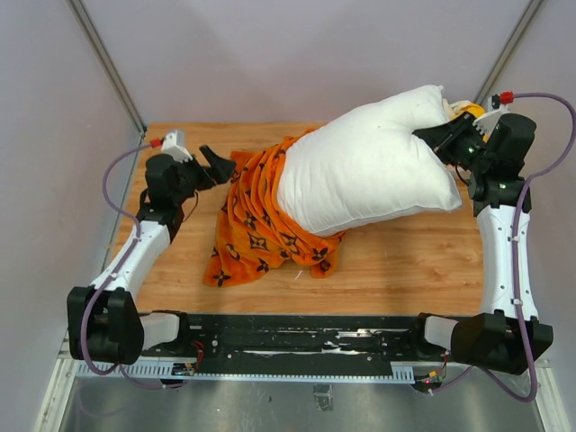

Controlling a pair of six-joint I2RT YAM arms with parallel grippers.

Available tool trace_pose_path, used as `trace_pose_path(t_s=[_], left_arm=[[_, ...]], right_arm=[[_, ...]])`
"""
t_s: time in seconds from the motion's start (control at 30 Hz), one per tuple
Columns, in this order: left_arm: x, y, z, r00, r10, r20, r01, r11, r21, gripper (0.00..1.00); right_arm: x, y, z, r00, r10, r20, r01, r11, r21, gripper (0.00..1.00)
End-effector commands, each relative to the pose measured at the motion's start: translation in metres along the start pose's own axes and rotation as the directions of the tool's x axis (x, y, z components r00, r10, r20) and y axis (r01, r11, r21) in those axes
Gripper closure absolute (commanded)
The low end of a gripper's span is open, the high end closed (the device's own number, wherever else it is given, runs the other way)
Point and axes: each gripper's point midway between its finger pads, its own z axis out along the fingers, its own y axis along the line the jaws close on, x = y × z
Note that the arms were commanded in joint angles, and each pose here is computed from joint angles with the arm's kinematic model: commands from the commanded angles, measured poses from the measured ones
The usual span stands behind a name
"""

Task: Remove the pillowcase from the pillow
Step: Remove the pillow from the pillowcase.

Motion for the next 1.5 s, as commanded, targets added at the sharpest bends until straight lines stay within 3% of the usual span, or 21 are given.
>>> trace_pose_path(t_s=[0.0, 0.17, 0.3, 0.4, 0.43, 0.5, 0.53, 0.73, 0.9, 1.0, 1.13, 1.37, 1.4, 1.47], left_arm=[[0.069, 0.059, -0.014, 0.995, -0.071, -0.070, 0.057, 0.980, -0.192, 0.02], [0.133, 0.057, -0.022, 0.968, -0.164, -0.190, 0.148, 0.984, -0.097, 0.04], [0.160, 0.069, -0.029, 0.954, -0.194, -0.231, 0.166, 0.977, -0.132, 0.19], [0.158, 0.083, -0.033, 0.962, -0.190, -0.196, 0.149, 0.968, -0.204, 0.35], [0.155, 0.088, -0.034, 0.966, -0.182, -0.186, 0.137, 0.963, -0.232, 0.51], [0.144, 0.100, -0.036, 0.975, -0.163, -0.151, 0.110, 0.945, -0.309, 0.94], [0.137, 0.103, -0.037, 0.978, -0.157, -0.137, 0.105, 0.939, -0.328, 0.99], [0.055, 0.118, -0.051, 0.995, -0.084, 0.046, 0.095, 0.889, -0.447, 1.00], [-0.047, 0.130, -0.103, 0.947, 0.041, 0.320, 0.183, 0.747, -0.639, 1.00], [-0.079, 0.134, -0.132, 0.910, 0.097, 0.404, 0.249, 0.651, -0.717, 1.00], [-0.070, 0.151, -0.143, 0.908, 0.092, 0.409, 0.295, 0.554, -0.778, 1.00], [-0.011, 0.203, -0.153, 0.936, 0.092, 0.339, 0.285, 0.363, -0.887, 1.00], [-0.007, 0.205, -0.152, 0.941, 0.089, 0.327, 0.276, 0.359, -0.891, 1.00], [-0.005, 0.197, -0.133, 0.957, 0.062, 0.282, 0.225, 0.452, -0.863, 0.98]], right_arm=[[-0.043, 0.034, -0.016, 0.985, -0.076, 0.153, 0.089, 0.993, -0.082, 0.99], [-0.037, 0.031, -0.014, 0.988, -0.055, 0.144, 0.069, 0.993, -0.094, 0.99], [-0.037, 0.034, -0.017, 0.987, -0.064, 0.147, 0.078, 0.993, -0.093, 0.99], [-0.041, 0.039, -0.024, 0.982, -0.088, 0.165, 0.104, 0.990, -0.092, 0.99], [-0.043, 0.040, -0.026, 0.981, -0.094, 0.171, 0.111, 0.990, -0.091, 0.99], [-0.049, 0.042, -0.032, 0.977, -0.098, 0.192, 0.116, 0.989, -0.088, 0.99], [-0.051, 0.043, -0.034, 0.976, -0.095, 0.198, 0.115, 0.989, -0.091, 0.99], [-0.056, 0.058, -0.038, 0.979, -0.075, 0.191, 0.105, 0.983, -0.148, 0.99], [-0.091, 0.109, -0.055, 0.968, -0.071, 0.241, 0.133, 0.959, -0.251, 0.99], [-0.119, 0.153, -0.078, 0.945, -0.107, 0.310, 0.206, 0.928, -0.309, 0.99], [-0.140, 0.184, -0.104, 0.911, -0.125, 0.393, 0.269, 0.903, -0.335, 0.99], [-0.172, 0.180, -0.128, 0.886, -0.023, 0.462, 0.222, 0.897, -0.382, 0.99], [-0.170, 0.177, -0.126, 0.889, -0.020, 0.458, 0.217, 0.899, -0.381, 0.99], [-0.164, 0.167, -0.120, 0.898, -0.007, 0.439, 0.197, 0.901, -0.387, 0.99]])
